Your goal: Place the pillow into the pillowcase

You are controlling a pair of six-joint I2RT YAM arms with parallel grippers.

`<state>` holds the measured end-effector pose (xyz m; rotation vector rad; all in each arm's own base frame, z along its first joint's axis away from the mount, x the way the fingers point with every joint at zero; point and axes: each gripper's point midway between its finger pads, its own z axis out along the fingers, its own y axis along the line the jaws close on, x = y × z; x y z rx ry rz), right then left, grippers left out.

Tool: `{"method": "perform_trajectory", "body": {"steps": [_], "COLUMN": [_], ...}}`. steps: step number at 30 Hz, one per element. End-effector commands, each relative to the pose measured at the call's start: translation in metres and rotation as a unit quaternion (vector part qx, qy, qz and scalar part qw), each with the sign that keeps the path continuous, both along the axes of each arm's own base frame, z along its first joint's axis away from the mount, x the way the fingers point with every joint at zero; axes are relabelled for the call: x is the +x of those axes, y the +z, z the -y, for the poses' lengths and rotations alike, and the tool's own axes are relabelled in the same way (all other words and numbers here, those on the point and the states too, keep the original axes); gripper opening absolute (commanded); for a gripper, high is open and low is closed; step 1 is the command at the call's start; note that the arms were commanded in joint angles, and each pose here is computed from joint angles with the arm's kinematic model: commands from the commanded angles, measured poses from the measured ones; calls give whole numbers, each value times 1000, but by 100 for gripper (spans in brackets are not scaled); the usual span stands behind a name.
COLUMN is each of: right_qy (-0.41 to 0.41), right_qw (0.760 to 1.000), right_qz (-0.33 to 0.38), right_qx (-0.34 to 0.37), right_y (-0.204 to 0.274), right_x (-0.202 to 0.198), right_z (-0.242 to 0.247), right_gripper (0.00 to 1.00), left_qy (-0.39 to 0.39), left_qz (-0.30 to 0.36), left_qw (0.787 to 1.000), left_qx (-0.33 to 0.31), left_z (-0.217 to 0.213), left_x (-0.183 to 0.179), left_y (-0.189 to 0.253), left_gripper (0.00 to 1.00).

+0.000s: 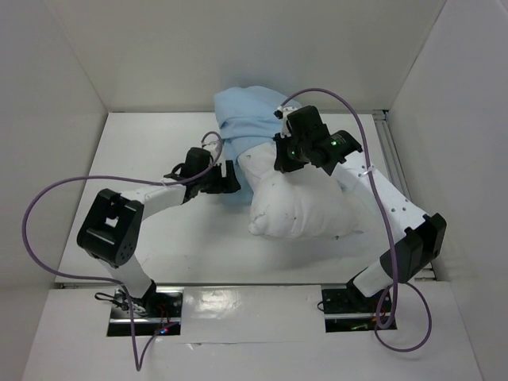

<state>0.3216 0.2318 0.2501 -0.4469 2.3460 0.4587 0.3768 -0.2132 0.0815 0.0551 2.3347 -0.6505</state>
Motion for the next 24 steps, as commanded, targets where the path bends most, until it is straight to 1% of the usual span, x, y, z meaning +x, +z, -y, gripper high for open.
{"method": "perform_trajectory", "body": {"steps": [1, 2, 3, 5, 6, 7, 9, 10, 11, 12, 14, 15, 17, 18, 19, 20, 21, 22, 23, 24], "right_qy": [17, 17, 17, 19, 14, 14, 11, 11, 5, 5, -9, -16, -37, -64, -80, -93, -100, -99, -81, -90], "right_qw": [997, 997, 997, 997, 997, 997, 997, 997, 997, 997, 998, 998, 994, 992, 985, 980, 977, 974, 967, 968], "right_qz": [51, 51, 51, 50, 51, 51, 48, 48, 51, 51, 50, 53, 91, 103, 144, 168, 180, 197, 231, 228], "right_qx": [48, 48, 48, 57, 57, 57, 59, 59, 56, 56, 48, 43, 47, 35, 55, 54, 57, 56, 68, 53], "right_y": [44, 44, 41, 43, 43, 43, 43, 43, 43, 43, 39, 39, 65, 70, 109, 126, 136, 150, 181, 174], "right_x": [11, 11, 12, 12, 14, 14, 14, 14, 15, 15, 20, 22, 38, 51, 63, 74, 83, 87, 82, 89], "right_z": [-10, -10, -10, -13, -10, -10, -10, -10, -8, -8, -5, -2, -1, 9, 14, 23, 21, 22, 9, 1], "right_gripper": [0, 0, 0, 0, 0, 0, 0, 0, 0, 0, 0, 0, 0, 0, 0, 0, 0, 0, 0, 0], "left_qy": [-39, -49, -66, -71, -78, -78, -97, -103, -107, -110, -120, -127, -145, -164, -189, -201, -220, -231, -254, -264], "left_qz": [56, 56, 69, 69, 68, 71, 68, 66, 74, 71, 69, 94, 99, 137, 143, 156, 181, 186, 198, 208], "left_qw": [998, 997, 995, 993, 992, 991, 987, 985, 981, 980, 971, 963, 946, 933, 924, 919, 907, 900, 886, 877], "left_qx": [-11, -19, -42, -58, -68, -84, -112, -122, -141, -152, -196, -219, -273, -291, -299, -303, -310, -318, -335, -345], "left_z": [17, 21, 30, 34, 38, 42, 48, 51, 54, 55, 60, 61, 68, 72, 76, 77, 82, 83, 82, 80], "left_x": [22, 22, 22, 19, 18, 19, 15, 12, 10, 3, -11, -18, -31, -30, -36, -37, -40, -46, -62, -70], "left_y": [17, 15, 25, 24, 24, 30, 37, 43, 54, 55, 71, 92, 125, 165, 183, 203, 235, 248, 269, 281], "left_gripper": [93, 91, 80, 66, 56, 31, 2, 0, 0, 0, 0, 0, 0, 0, 0, 0, 0, 0, 0, 0]}}
